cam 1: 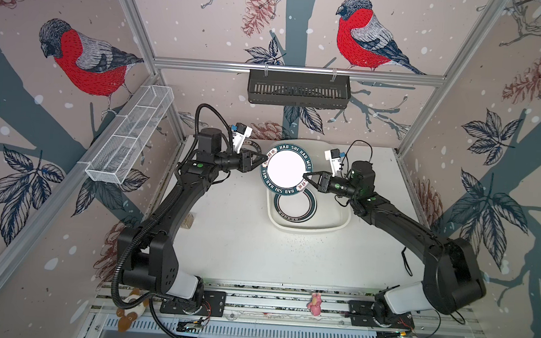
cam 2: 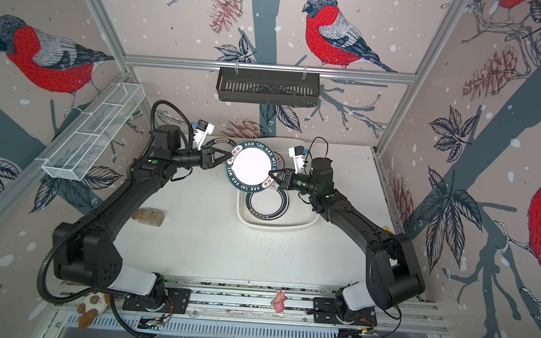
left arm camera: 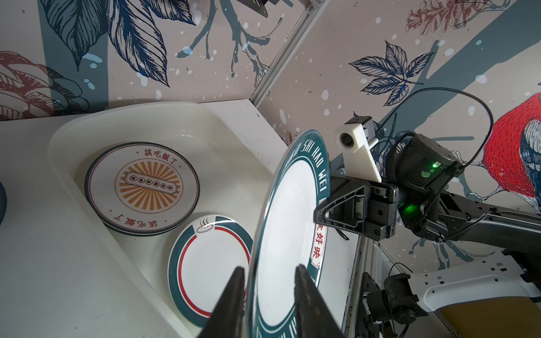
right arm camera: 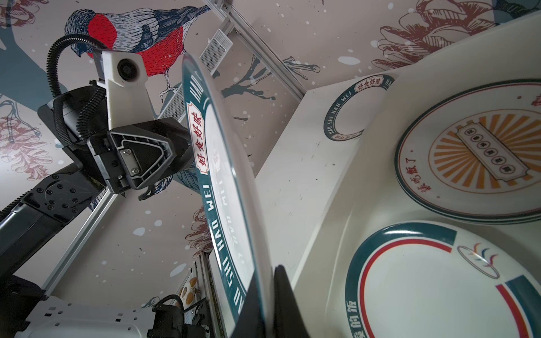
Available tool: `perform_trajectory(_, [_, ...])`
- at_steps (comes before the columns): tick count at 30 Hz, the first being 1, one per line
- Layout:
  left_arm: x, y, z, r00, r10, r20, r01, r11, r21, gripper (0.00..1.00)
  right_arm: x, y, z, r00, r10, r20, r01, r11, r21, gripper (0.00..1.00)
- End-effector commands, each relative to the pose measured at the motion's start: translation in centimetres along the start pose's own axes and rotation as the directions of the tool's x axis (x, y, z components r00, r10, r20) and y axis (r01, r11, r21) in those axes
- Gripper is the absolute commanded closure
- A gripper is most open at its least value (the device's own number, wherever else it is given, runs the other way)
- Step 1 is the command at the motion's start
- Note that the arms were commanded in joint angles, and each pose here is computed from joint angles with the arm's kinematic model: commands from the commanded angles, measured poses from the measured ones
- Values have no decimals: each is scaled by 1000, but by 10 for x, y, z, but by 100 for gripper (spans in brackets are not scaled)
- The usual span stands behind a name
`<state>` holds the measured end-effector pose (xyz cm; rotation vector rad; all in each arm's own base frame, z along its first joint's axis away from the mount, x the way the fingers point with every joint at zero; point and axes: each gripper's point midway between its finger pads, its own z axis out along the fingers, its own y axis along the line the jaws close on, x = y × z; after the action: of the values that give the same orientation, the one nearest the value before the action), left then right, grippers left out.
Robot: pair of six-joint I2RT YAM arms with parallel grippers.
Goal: Place the plates into the plastic bin on the countertop
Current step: Place the plate in the plastic bin.
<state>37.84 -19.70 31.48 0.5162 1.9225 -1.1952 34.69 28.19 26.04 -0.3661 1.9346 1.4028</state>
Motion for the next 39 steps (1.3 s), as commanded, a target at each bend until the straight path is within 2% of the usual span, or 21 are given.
perform_trajectory(1, [-5, -3, -2, 1000, 14, 13, -14, 1000, -2, 57, -7, 5, -1, 999, -26, 23, 26, 999, -22, 95])
perform_trajectory(4, [-5, -1, -3, 1000, 21, 12, -20, 1000, -23, 51, -8, 2, -4, 999, -23, 25, 23, 1000, -16, 95])
perform_trajectory(12, [-13, 10, -15, 999, 32, 36, -29, 995, -100, 49, -15, -23, -24, 999, -6, 43, 4, 999, 46, 95])
perform_trajectory(25, [-11, 20, -26, 998, 6, 66, 2, 993, -117, 48, 12, -85, -36, 995, 83, -56, -67, 969, 239, 94])
perform_trajectory(39, [-9, 20, -25, 998, 2, 65, 5, 994, -110, 48, 34, -130, -28, 970, 202, -134, -144, 924, 353, 93])
